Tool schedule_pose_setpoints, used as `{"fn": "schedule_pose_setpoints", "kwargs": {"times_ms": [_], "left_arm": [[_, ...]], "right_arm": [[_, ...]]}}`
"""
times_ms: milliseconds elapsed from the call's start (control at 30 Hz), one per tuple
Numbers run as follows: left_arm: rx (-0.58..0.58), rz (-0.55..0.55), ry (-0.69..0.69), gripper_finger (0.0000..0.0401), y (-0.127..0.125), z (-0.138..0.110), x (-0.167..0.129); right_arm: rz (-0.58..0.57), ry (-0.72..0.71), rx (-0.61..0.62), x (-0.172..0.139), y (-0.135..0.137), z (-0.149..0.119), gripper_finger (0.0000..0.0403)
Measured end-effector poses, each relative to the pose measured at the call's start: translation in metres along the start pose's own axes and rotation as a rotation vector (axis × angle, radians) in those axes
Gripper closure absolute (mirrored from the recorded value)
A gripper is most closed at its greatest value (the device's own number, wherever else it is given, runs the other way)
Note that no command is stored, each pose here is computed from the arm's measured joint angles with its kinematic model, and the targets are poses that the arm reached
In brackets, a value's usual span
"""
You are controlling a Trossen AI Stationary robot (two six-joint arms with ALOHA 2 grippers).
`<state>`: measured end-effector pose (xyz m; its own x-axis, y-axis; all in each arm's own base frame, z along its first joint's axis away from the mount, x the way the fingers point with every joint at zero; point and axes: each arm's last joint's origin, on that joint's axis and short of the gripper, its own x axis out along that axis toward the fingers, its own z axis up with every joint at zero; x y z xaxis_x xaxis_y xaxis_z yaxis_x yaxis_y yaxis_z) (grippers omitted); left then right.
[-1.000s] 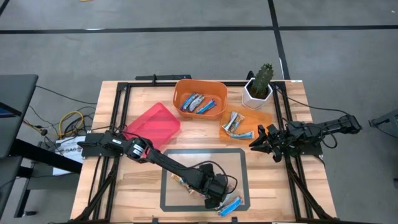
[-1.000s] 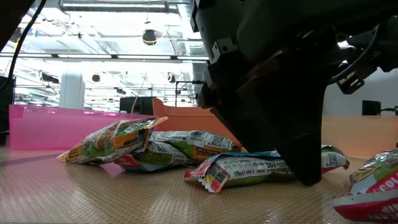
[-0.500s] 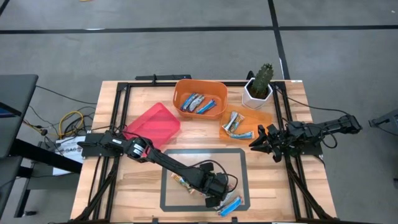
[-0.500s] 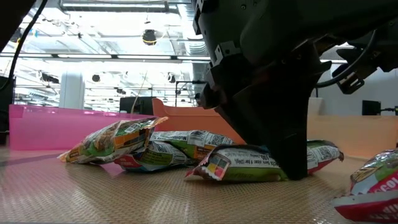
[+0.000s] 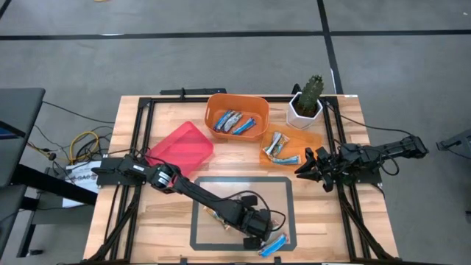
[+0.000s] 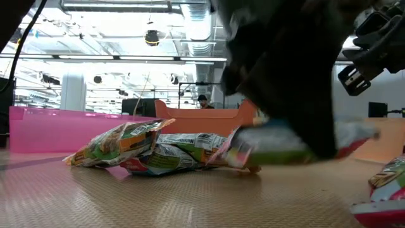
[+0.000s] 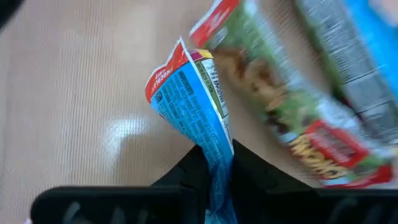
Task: Pick and place Granola Bars by type
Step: Put the red granola bar into the red bin
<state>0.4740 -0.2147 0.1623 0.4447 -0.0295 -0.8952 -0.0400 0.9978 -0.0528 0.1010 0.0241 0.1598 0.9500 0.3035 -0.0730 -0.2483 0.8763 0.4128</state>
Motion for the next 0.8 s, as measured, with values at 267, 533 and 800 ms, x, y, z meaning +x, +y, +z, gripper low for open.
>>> {"fn": "schedule_pose_setpoints", "kwargs": {"times_ms": [267,533,800], "left_arm": [[0.079,0.061,-0.100,0.0364,-0.001,0.023,-0.031],[0.116,0.185,-0.146,0.0364,0.013,0.034,-0.053],[0.126,0.182,-0.145,0.0364,0.014,0.035,-0.053]], "right_arm": [[0.000,0.000,0.000,0.000,0.000,0.000,0.0321],[0.001,0.000,0.000,0.000,0.000,0.000,0.0321],[0.000,0.000,0.000,0.000,0.000,0.000,0.0321]]}}
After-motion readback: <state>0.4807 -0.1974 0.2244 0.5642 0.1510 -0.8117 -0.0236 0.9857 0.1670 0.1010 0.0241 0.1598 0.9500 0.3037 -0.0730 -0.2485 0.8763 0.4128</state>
